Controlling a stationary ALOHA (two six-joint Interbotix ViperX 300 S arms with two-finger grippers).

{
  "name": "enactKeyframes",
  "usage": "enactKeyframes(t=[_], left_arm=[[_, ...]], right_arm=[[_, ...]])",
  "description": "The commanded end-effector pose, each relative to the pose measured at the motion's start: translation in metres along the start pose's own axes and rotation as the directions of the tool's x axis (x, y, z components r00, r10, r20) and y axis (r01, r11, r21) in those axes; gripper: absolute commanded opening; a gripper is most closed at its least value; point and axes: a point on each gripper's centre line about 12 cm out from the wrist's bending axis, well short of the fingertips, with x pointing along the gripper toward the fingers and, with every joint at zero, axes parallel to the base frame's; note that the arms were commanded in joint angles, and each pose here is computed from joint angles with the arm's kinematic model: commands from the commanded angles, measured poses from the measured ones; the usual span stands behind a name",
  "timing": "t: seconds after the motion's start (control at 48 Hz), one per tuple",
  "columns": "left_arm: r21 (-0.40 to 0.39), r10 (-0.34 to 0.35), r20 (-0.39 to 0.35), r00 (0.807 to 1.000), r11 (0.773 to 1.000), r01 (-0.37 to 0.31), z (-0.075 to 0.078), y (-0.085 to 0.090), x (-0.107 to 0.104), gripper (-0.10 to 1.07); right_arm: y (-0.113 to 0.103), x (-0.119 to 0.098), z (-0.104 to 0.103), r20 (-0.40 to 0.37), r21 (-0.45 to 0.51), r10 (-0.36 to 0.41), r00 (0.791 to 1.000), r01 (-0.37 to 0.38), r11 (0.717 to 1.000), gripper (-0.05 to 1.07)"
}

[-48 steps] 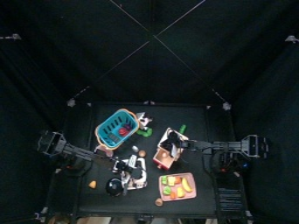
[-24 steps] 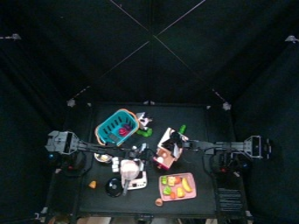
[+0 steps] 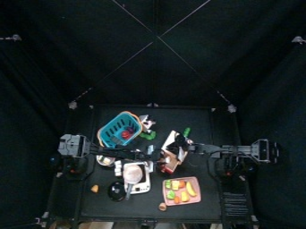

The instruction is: Place egg half into drawer

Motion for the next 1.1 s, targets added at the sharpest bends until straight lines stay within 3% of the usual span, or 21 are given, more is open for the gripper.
enactKeyframes(t=[0.0,0.25,0.708,1.083], left_arm=[[-0.011,0.013,0.021,1.000,1.000,-0.013,0.017,0.006,0.001,0.77],[-0.010,0.013,-0.016,1.000,1.000,-0.013,0.016,0.007,0.004,0.91],[-0.004,0.012,0.015,1.000,1.000,-0.012,0.026,0.006,-0.005,0.91],[0.052,0.000,0.043,0.999,0.999,-0.002,0.037,0.003,-0.020,0.89]], right_arm=[[0.001,-0.005,0.011,0.042,0.003,0.006,0.999,-0.006,1.000,0.61],[0.001,-0.005,0.010,0.041,0.001,0.005,0.999,-0.005,1.000,0.61],[0.001,-0.005,0.011,0.042,0.000,0.006,0.999,-0.006,1.000,0.61],[0.001,-0.005,0.013,0.049,0.004,0.005,0.999,-0.005,1.000,0.60]])
